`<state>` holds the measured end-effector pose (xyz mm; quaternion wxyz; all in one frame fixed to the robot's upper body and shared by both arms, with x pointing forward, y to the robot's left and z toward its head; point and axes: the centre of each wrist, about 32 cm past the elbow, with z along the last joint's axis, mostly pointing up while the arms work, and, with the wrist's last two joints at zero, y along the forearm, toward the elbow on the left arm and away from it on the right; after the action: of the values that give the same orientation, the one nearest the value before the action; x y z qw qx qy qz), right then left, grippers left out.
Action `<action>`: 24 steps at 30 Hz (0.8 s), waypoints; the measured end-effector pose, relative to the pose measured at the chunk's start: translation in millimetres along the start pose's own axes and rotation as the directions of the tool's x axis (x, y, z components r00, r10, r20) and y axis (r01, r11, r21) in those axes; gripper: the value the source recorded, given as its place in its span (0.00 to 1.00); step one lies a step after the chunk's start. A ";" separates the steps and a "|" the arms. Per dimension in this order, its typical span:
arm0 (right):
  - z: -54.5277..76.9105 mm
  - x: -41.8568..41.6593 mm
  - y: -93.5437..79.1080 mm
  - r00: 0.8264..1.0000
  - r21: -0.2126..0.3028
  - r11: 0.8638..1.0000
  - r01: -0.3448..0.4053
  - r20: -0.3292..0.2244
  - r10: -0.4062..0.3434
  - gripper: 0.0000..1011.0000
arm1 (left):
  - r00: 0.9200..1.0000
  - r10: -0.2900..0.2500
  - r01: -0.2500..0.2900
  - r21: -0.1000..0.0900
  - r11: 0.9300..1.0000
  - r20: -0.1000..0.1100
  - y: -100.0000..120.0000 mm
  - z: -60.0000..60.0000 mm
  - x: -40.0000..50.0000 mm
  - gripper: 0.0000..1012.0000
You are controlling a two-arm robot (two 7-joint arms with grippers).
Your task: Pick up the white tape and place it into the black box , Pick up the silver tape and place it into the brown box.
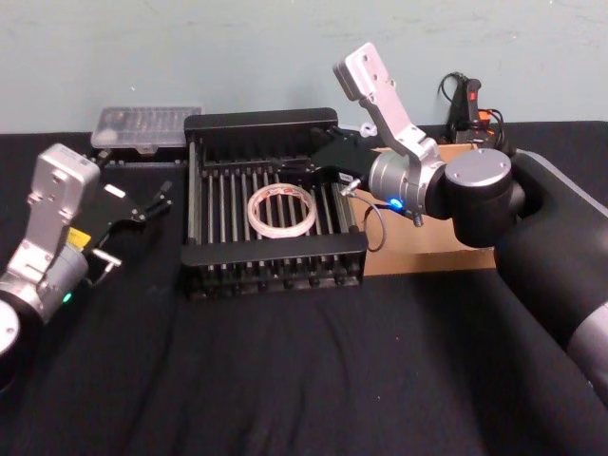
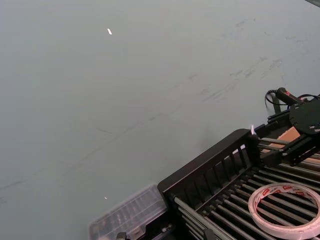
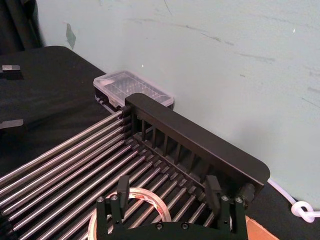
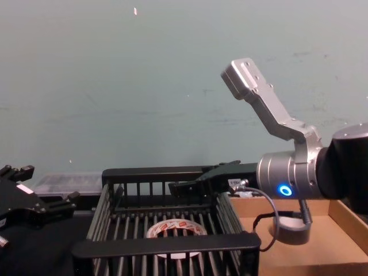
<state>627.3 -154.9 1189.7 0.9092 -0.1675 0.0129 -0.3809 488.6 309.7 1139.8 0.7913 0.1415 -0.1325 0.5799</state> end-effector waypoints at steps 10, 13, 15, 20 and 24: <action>-0.1 0.7 -0.4 1.000 0.002 1.000 -0.001 -0.002 0.001 0.99 | 1.000 0.000 0.000 0.000 1.000 0.000 0.0 0.0 0.0 0.99; -1.2 1.9 -2.5 1.000 0.008 1.000 -0.008 -0.008 0.008 0.99 | 1.000 0.000 0.000 0.000 1.000 0.000 0.0 0.0 0.0 0.99; -1.1 2.5 -4.3 1.000 0.013 1.000 -0.009 -0.010 0.009 0.99 | 1.000 0.000 0.000 0.000 1.000 0.000 0.0 0.0 0.0 0.99; -0.8 4.9 -16.6 1.000 0.028 0.999 -0.015 -0.007 0.015 0.99 | 1.000 0.000 0.000 0.000 1.000 0.000 0.0 0.0 0.0 0.99; -1.0 6.6 -34.3 1.000 0.047 0.999 -0.020 -0.002 0.020 0.99 | 1.000 0.000 0.000 0.000 1.000 0.000 0.0 0.0 0.0 0.99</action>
<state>608.2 -182.3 1200.3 0.9167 -0.1454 0.0069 -0.3721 488.6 309.7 1139.8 0.7913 0.1415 -0.1325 0.5799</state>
